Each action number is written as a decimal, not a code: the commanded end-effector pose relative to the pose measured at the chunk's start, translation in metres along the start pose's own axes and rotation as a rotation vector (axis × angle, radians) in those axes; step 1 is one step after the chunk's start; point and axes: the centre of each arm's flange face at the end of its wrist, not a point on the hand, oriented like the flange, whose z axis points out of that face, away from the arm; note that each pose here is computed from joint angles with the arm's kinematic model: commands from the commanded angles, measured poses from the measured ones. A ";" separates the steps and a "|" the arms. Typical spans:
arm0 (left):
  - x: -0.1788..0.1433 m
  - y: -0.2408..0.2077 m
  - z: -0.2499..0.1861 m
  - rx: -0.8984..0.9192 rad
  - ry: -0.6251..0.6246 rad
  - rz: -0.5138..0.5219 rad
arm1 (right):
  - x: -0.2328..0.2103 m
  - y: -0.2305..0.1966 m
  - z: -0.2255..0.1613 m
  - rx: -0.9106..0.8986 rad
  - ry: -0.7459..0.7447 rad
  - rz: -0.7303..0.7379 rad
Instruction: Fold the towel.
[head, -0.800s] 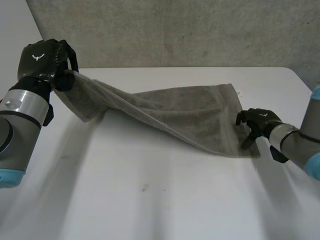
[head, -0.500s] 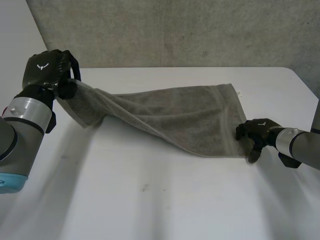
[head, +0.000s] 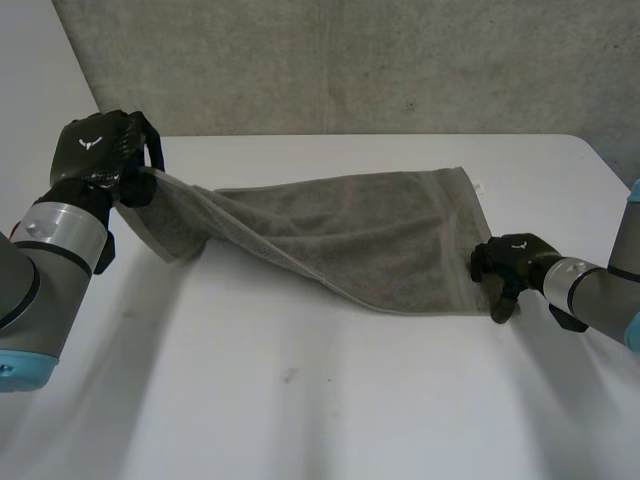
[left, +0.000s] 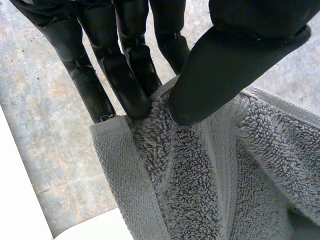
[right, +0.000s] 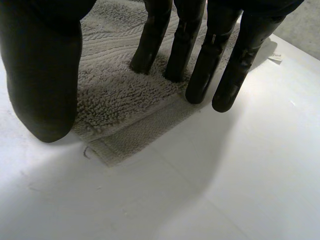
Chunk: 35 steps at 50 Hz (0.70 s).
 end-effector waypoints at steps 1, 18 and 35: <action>0.000 0.001 0.000 -0.002 0.000 0.000 | 0.003 -0.005 0.004 0.019 0.009 -0.004; 0.000 0.004 -0.001 -0.014 0.002 0.001 | 0.005 -0.014 0.014 0.043 0.029 -0.025; 0.000 0.008 -0.001 -0.028 0.002 0.005 | 0.018 -0.045 -0.003 0.107 0.097 0.015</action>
